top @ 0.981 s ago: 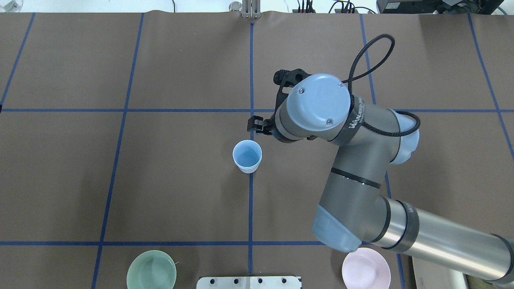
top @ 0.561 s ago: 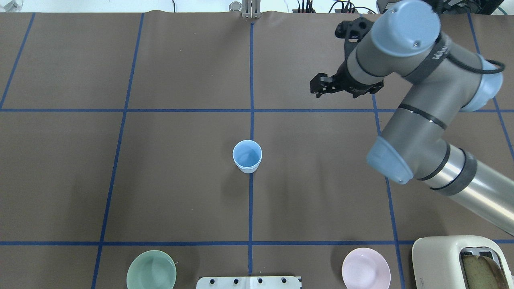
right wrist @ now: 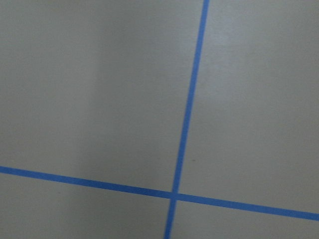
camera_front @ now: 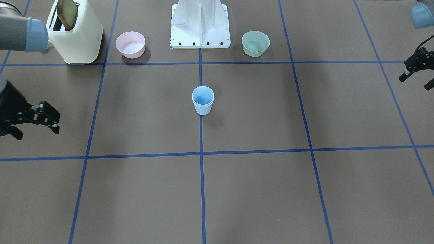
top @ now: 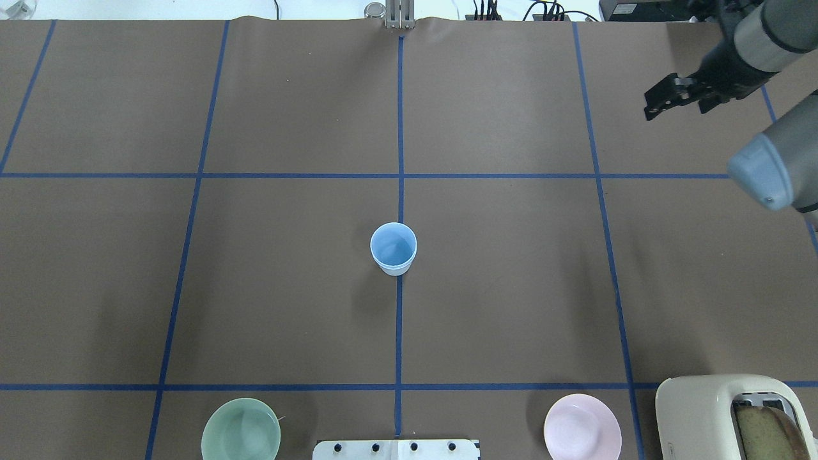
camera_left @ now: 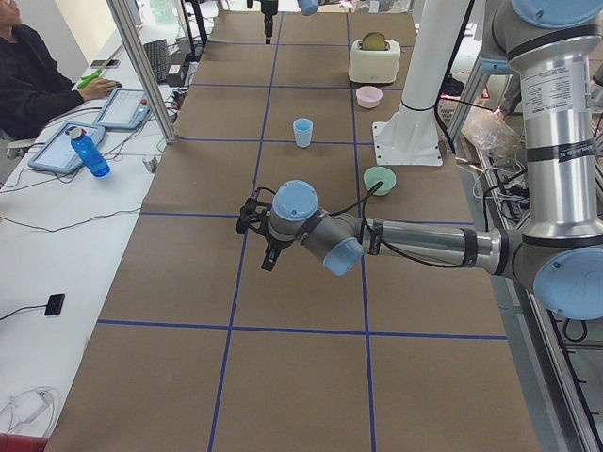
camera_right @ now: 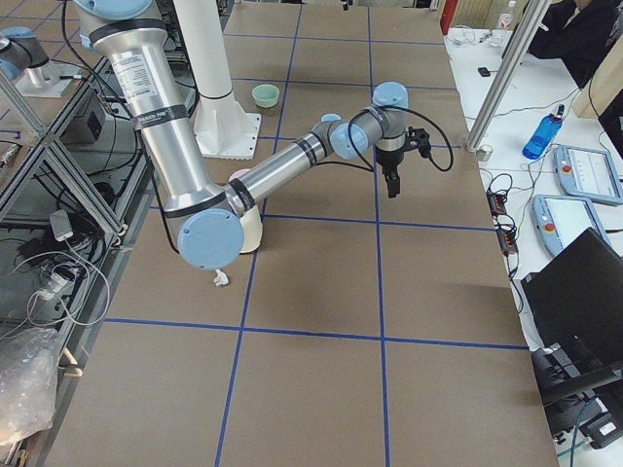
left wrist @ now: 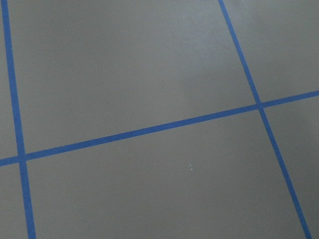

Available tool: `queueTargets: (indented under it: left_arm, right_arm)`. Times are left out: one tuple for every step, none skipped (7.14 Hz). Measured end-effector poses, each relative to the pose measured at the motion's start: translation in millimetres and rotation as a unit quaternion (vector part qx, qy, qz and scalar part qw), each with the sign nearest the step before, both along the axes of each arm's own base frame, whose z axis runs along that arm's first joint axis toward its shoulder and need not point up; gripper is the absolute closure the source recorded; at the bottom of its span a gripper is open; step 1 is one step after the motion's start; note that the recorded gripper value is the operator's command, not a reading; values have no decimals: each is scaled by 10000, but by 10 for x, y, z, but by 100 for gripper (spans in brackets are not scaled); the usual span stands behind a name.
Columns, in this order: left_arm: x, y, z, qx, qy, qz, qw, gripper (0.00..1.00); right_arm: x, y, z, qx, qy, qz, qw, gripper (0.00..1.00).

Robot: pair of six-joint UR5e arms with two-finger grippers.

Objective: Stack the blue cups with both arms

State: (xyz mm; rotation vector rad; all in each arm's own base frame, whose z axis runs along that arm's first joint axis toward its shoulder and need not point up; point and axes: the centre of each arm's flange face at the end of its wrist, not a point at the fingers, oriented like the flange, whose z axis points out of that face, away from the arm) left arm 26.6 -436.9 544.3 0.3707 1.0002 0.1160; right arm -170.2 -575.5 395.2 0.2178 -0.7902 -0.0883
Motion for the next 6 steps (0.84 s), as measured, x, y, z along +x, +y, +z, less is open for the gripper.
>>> queueTargets:
  left_arm:
    - [-48,31,28,4,23,12,10000,2]
    - [-79,64,49,-5,39,13,10000,2]
    - [-107,91,53,-11,47,1,10000,2]
    - [-141,136,82,-46,49,-23,10000,2]
    - [-180,210,157,-129,39,-53,9999,2]
    - [-209,302,254,-226,28,-71,9997,2]
  right_arm:
    - [429,29,408,-21,-35,-105,9999,0]
    - [791,102,751,-69,-75,-152,9998,0]
    - [1067,202,1014,-104,-67,-157,9998,0]
    - [1242,296,1195,-148,-49,-134,9998,0]
    - [1337,362,1296,-173,-40,-109,9998,0]
    - [1379,397,1331,-152,-30,-95,9998,0]
